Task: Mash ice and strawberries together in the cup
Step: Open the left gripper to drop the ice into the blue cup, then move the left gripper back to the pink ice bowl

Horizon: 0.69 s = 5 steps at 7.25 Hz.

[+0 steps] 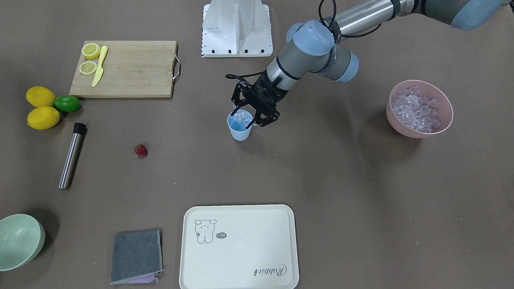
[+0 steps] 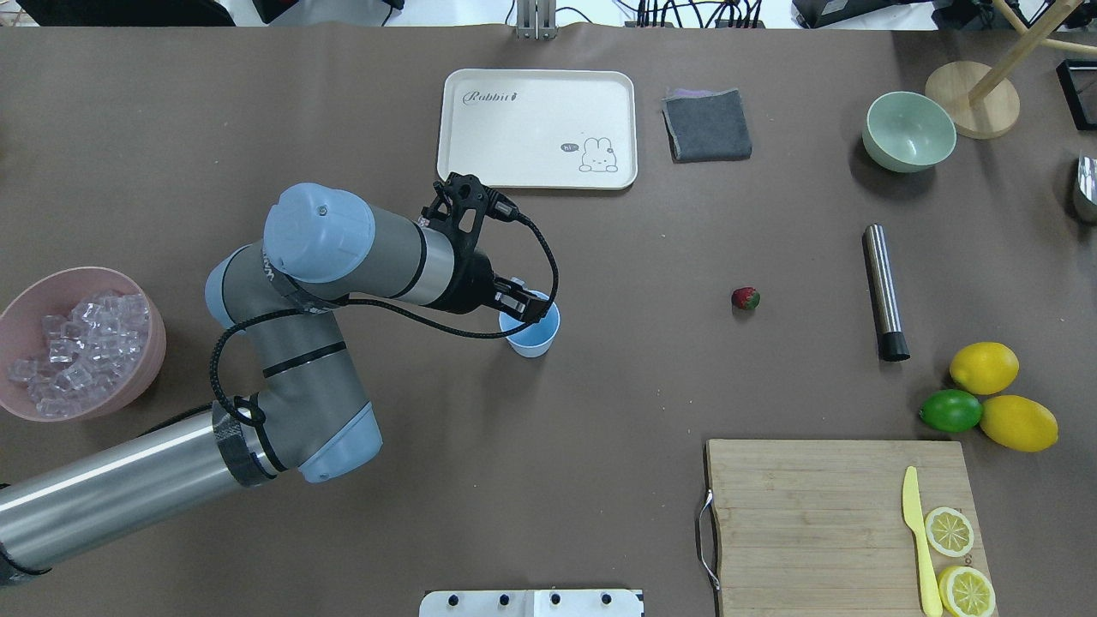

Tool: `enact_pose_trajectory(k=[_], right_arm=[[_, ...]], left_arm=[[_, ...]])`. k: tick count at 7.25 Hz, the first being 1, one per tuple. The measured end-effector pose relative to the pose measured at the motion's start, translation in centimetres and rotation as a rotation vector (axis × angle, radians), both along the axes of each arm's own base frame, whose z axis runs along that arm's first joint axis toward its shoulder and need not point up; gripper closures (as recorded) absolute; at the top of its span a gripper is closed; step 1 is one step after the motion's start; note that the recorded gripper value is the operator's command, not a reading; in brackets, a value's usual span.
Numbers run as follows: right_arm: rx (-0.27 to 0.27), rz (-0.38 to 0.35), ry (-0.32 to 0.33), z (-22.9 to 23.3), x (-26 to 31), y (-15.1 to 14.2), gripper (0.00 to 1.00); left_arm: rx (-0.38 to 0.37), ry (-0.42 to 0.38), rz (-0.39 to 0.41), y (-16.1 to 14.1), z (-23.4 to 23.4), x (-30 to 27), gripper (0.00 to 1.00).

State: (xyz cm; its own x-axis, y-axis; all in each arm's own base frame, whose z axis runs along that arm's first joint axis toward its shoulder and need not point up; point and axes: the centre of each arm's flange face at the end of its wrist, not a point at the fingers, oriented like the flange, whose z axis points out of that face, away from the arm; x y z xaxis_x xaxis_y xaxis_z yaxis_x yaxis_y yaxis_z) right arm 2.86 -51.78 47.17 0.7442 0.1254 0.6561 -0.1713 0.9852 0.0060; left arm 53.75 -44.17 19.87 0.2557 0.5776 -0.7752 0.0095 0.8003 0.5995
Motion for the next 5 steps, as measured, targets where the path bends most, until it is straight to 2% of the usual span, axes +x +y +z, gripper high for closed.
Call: enact_pose_trajectory(k=[1,5], right_arm=[[0.000,-0.002,0.000,-0.01,-0.12,-0.02,0.00],[0.002,-0.004,-0.002,-0.11,-0.22,0.08,0.00]], left_arm=[[0.001,0.001,0.001,0.10,-0.02,-0.02,0.04],[0.007,0.017,0.002,0.43,-0.62,-0.62,0.04]])
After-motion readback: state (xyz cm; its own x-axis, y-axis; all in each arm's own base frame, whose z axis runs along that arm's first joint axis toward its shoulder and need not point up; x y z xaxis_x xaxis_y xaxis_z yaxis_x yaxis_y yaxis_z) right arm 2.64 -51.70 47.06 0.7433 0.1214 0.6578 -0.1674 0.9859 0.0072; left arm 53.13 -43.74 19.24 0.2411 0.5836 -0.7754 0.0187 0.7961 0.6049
